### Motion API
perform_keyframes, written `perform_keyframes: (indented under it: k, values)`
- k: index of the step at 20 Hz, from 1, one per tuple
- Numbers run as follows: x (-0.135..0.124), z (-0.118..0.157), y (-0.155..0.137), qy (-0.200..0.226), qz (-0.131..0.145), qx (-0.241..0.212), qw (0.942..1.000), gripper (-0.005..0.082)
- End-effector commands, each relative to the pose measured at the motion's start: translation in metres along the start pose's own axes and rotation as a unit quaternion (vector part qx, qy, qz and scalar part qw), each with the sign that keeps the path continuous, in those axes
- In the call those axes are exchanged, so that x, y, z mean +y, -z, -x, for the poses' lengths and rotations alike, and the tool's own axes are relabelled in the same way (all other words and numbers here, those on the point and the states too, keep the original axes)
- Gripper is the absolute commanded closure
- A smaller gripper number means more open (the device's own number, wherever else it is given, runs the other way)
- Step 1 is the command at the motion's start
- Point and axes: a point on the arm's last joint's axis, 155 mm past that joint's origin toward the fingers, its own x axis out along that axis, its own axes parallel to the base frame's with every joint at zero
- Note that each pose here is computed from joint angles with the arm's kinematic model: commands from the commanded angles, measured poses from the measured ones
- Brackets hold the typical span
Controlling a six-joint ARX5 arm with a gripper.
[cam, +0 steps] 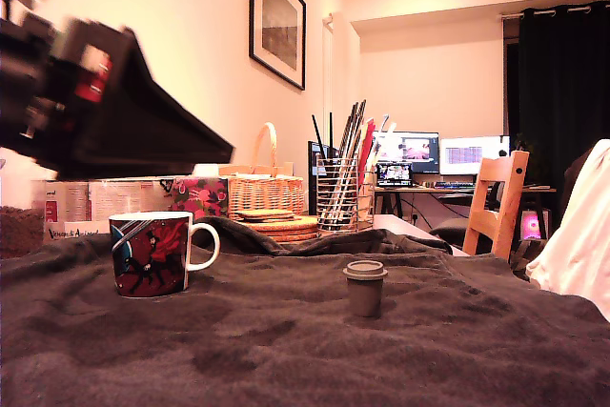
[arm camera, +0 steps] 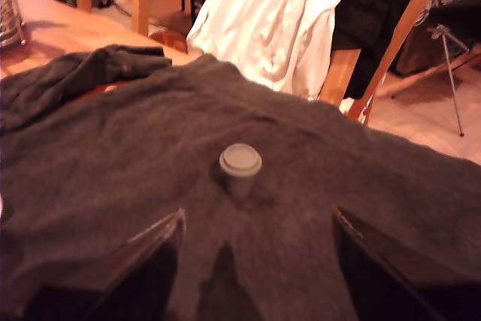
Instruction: Pick up the coffee capsules on the table and drop them inside the coffee cup
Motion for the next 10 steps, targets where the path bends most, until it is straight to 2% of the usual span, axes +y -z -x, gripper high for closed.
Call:
perform_keyframes:
  k: [1,10]
  values:
    - [0.0,-0.003,0.007,0.002,-0.003,0.0,1.0,0.0203]
    - [-0.001,-0.025,0.019,0.013,-0.009,-0.009,0.9998,0.0203]
